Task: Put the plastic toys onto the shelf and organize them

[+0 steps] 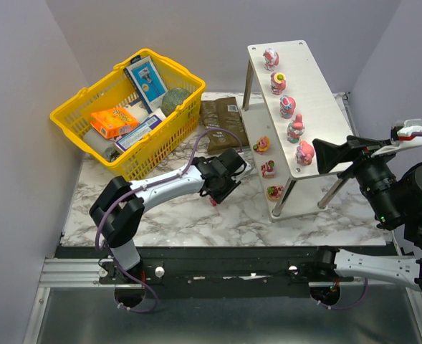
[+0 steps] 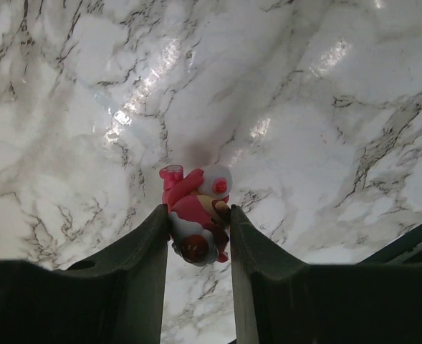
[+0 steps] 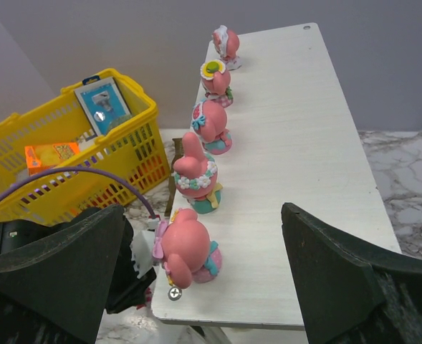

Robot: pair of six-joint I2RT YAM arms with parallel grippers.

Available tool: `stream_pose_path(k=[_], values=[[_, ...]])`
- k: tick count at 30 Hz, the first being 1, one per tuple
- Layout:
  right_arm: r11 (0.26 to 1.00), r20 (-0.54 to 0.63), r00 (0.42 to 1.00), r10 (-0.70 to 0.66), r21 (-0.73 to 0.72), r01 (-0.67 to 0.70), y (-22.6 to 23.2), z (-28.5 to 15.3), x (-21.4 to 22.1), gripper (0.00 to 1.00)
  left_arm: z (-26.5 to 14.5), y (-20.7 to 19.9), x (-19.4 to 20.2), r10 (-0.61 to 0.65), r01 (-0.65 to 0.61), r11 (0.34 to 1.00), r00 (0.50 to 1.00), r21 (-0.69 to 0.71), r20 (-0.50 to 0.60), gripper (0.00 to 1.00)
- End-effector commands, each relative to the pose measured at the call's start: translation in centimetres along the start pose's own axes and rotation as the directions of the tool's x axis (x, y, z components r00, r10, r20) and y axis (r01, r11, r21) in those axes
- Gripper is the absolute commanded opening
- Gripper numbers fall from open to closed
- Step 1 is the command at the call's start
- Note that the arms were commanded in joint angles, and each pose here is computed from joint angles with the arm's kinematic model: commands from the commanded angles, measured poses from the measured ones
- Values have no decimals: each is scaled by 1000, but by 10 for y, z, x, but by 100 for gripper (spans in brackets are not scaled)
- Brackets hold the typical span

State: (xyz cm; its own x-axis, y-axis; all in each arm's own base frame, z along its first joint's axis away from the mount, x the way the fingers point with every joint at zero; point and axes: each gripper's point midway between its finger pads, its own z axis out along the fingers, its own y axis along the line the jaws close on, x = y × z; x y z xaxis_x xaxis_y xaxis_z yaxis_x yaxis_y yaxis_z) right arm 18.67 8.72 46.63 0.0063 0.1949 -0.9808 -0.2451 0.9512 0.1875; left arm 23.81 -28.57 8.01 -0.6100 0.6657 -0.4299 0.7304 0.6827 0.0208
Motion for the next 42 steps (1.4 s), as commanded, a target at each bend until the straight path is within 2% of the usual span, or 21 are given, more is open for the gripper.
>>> stream_pose_path(k=[1,7,13,23,28,33,36,37,40,42], values=[[1000,11,1000,20,22,-20,-4,0,-2,97,-1,-5,-1,170,-171,984,985,44,28,30],[1000,12,1000,9,25,-9,-3,1,-3,97,-1,-19,-2,195,-205,971,977,123,86,33],[1000,10,1000,6,16,-6,0,2,-3,97,2,-32,0,212,-227,952,973,207,93,33],[1000,14,1000,20,17,-20,-2,1,-3,97,14,-34,12,216,-218,939,976,266,36,48],[999,17,999,28,18,-29,-4,-1,-4,97,17,-34,14,214,-211,935,977,285,20,60],[999,21,999,38,14,-38,-5,-2,-5,97,21,-33,14,219,-211,934,976,287,6,64],[999,21,999,42,12,-43,-5,-3,-4,97,14,-30,6,208,-211,941,977,265,39,74],[999,18,999,42,11,-42,-4,-2,-3,97,13,-27,4,203,-209,945,978,250,49,83],[999,17,999,47,10,-47,-5,-3,-3,97,8,-19,-5,176,-191,963,980,192,90,99],[999,17,999,45,11,-45,-6,-3,-2,97,5,-14,-4,147,-164,974,983,155,111,99]])
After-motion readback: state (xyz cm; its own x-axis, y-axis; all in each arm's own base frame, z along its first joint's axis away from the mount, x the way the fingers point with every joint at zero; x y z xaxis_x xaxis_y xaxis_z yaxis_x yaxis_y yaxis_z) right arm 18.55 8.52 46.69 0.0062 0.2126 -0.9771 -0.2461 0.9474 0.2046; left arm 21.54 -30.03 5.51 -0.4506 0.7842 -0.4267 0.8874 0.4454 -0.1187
